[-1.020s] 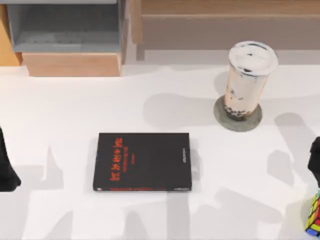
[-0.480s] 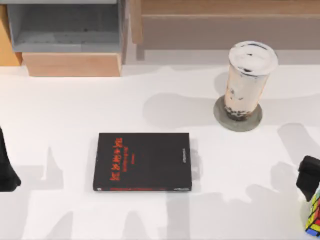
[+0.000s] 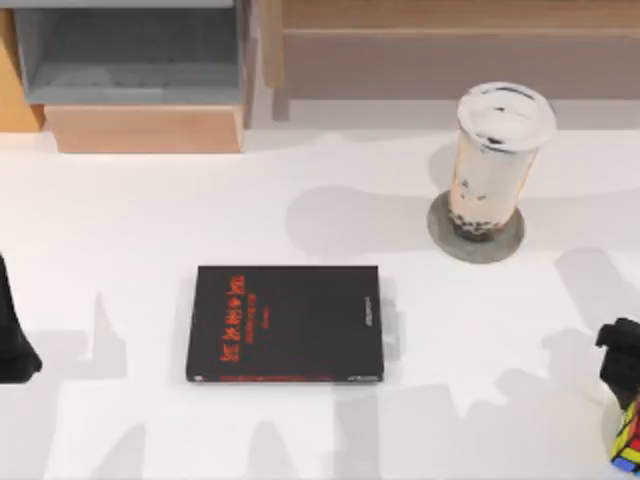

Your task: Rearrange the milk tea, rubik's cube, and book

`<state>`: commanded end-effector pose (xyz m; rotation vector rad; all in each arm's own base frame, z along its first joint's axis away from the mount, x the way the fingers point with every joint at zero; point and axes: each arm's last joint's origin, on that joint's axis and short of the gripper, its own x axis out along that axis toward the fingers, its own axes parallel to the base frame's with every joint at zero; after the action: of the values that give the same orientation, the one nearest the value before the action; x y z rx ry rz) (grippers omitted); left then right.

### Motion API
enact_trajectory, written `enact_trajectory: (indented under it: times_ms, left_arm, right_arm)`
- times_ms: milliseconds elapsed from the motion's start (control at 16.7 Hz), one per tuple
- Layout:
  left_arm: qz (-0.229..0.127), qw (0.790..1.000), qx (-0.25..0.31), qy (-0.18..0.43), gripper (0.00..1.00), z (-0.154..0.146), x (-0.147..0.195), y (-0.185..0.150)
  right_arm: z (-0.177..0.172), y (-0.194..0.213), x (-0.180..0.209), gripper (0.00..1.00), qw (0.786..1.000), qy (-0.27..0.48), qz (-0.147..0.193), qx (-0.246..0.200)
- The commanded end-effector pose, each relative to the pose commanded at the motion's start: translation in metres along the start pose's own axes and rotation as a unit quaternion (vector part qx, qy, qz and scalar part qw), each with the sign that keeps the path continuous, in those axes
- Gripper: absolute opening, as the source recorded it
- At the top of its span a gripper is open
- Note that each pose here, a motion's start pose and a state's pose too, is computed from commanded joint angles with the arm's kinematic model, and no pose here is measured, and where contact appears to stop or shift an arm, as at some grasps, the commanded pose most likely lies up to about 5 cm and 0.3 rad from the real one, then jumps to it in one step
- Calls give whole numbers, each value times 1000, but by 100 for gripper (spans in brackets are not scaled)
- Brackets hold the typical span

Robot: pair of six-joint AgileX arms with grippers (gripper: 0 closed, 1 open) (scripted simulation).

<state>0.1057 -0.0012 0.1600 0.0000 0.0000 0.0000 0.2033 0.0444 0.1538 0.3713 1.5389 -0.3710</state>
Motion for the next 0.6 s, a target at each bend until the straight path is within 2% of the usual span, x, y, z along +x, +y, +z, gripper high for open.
enact_trajectory:
  times_ms: [540,600]
  left_arm:
    - [0,1000,0,0,100,0,0,0]
    - [0,1000,0,0,100,0,0,0]
  right_arm:
    - [0,0,0,2,1000,0,0,0]
    - [0,0,0,0,1000,0,0,0]
